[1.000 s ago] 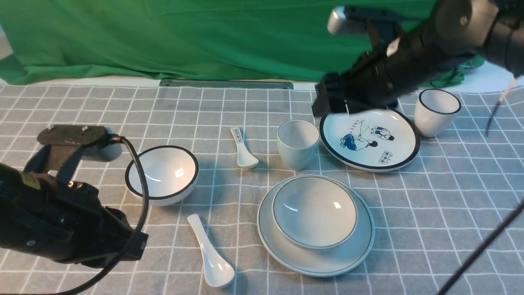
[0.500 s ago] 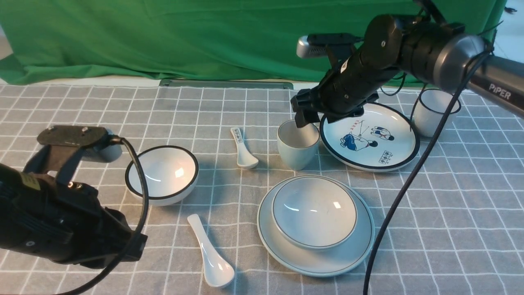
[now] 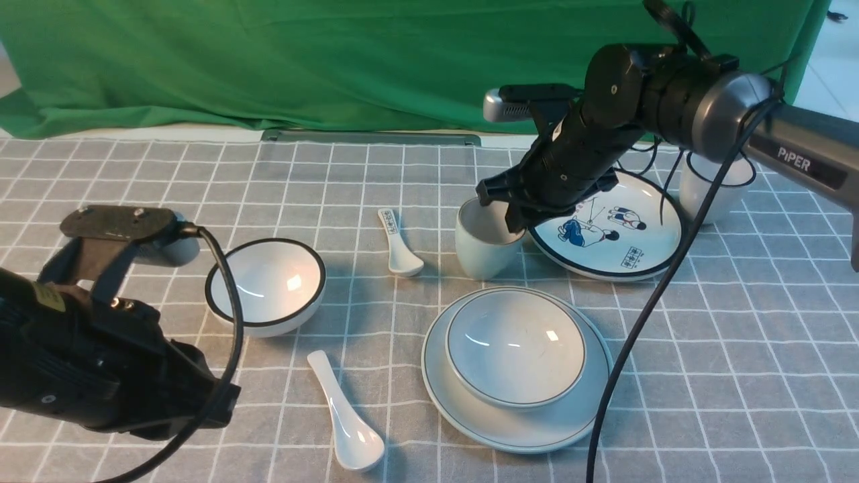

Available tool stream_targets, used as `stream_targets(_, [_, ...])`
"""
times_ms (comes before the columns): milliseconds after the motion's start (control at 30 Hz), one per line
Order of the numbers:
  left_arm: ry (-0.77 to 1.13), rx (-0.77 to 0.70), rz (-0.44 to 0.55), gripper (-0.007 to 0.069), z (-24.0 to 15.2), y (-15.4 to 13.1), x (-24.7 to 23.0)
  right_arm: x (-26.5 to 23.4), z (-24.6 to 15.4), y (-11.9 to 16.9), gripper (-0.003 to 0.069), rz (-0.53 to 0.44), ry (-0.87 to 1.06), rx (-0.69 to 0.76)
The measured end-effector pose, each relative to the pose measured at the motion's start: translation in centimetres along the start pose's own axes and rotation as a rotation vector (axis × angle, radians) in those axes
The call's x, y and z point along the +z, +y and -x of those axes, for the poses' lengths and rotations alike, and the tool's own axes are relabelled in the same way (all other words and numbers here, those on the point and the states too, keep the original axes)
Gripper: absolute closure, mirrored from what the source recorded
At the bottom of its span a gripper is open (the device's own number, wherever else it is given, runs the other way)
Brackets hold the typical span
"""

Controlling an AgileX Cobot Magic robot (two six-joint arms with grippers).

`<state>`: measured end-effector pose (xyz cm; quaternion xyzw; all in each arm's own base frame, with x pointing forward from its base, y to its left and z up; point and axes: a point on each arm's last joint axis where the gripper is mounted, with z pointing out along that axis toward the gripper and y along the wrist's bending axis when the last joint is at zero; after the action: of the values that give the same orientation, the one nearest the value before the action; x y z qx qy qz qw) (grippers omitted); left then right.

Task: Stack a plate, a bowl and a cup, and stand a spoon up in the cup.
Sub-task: Use the right arm to grab a blue teacup, then use the right arm to put the blue teacup into the blue rice bowl in the middle

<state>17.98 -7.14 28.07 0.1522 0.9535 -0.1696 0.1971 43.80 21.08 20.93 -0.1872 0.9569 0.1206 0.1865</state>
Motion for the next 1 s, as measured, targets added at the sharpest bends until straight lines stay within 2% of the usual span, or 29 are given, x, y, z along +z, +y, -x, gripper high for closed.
stream_targets(133, [0.000, 0.000, 0.000, 0.0608, 0.0, 0.0, 0.0, -3.0, 0.6, 0.5, 0.0571, 0.000, 0.018, -0.044])
stream_targets(300, [-0.011, 0.000, 0.003, 0.0608, 0.1, 0.0, 0.0, -13.5, -0.1, 2.1, 0.0571, 0.016, 0.011, -0.104])
stream_targets(400, [-0.030, 0.000, 0.006, 0.0608, 0.3, 0.1, 0.0, -16.6, -1.3, 2.7, 0.0571, 0.021, -0.004, -0.119])
stream_targets(500, [-0.052, 0.000, 0.012, 0.0608, 0.5, 0.1, 0.0, -16.0, -3.1, 3.5, 0.0571, 0.025, 0.055, -0.134])
stream_targets(567, [-0.061, -0.002, 0.011, 0.0608, 0.6, 0.1, 0.0, -13.6, -4.7, 4.3, 0.0571, 0.032, 0.135, -0.150])
stream_targets(667, [-0.062, -0.002, 0.011, 0.0608, 0.6, 0.1, 0.0, -11.1, -5.7, 4.9, 0.0571, 0.030, 0.159, -0.164])
stream_targets(1000, [-0.055, -0.002, 0.010, 0.0608, 0.5, 0.1, 0.0, -5.4, -7.8, 4.1, 0.0569, -0.002, 0.209, -0.151])
